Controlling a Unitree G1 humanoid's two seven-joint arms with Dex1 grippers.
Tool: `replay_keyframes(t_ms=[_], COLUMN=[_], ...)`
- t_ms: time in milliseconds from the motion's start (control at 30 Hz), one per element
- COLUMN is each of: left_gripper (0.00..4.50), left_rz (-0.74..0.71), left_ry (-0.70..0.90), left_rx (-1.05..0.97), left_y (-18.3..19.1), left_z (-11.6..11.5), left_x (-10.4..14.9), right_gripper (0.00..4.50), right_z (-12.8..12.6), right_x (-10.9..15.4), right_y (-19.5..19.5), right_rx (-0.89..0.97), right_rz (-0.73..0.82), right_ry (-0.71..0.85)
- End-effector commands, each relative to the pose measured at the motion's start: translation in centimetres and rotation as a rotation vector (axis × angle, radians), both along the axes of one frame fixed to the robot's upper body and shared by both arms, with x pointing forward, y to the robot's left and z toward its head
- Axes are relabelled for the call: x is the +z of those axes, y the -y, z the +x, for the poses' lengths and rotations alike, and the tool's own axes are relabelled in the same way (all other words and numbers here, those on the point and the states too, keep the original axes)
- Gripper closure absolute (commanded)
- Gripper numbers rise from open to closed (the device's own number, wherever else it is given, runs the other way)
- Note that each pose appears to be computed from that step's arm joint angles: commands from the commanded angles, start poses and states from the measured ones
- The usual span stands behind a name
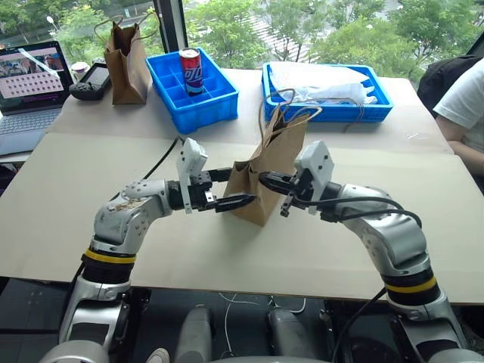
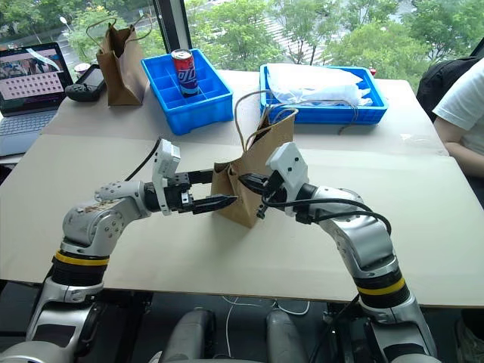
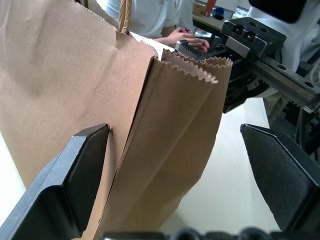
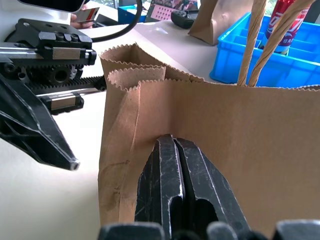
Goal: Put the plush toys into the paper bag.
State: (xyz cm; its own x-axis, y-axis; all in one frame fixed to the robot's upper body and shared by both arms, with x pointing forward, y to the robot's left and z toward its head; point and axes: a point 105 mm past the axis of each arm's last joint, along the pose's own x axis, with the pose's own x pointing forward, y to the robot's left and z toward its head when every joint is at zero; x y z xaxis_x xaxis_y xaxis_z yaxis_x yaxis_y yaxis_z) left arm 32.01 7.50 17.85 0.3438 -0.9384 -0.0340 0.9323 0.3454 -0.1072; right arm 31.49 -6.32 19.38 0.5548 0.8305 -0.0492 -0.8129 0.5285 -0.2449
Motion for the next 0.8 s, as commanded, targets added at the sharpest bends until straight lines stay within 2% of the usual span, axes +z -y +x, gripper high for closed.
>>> replay_keyframes(t_ms=[33, 300, 433, 567, 800], left_gripper=[0.0, 0.0, 0.0, 0.0, 0.0], left_rz=[-0.002, 0.004, 0.038, 0.061, 0.058], left_ry=[0.021, 0.002, 0.018, 0.022, -0.014], left_rx=[0.011, 0.074, 0.144, 0.13, 0.089], left_y=[0.5, 0.1, -2.6, -4.2, -4.1], left_z=[0.0, 0.0, 0.9, 0.5, -0.6], left_x=[0.8, 0.5, 1.1, 1.8, 1.3], right_gripper=[4.48, 4.48, 4.48, 4.48, 4.48], right_z=[-0.7, -1.0, -0.7, -0.8, -0.9], right_x=[1.0, 1.0, 0.4, 0.7, 0.6], right_y=[-1.2, -1.3, 1.7, 4.3, 5.8], right_rx=[0.032, 0.017, -0.061, -0.094, -0.096], right_rz=[0.027, 0.008, -0.098, -0.171, -0.207], right_ry=[0.05, 0.034, 0.031, 0.032, 0.017])
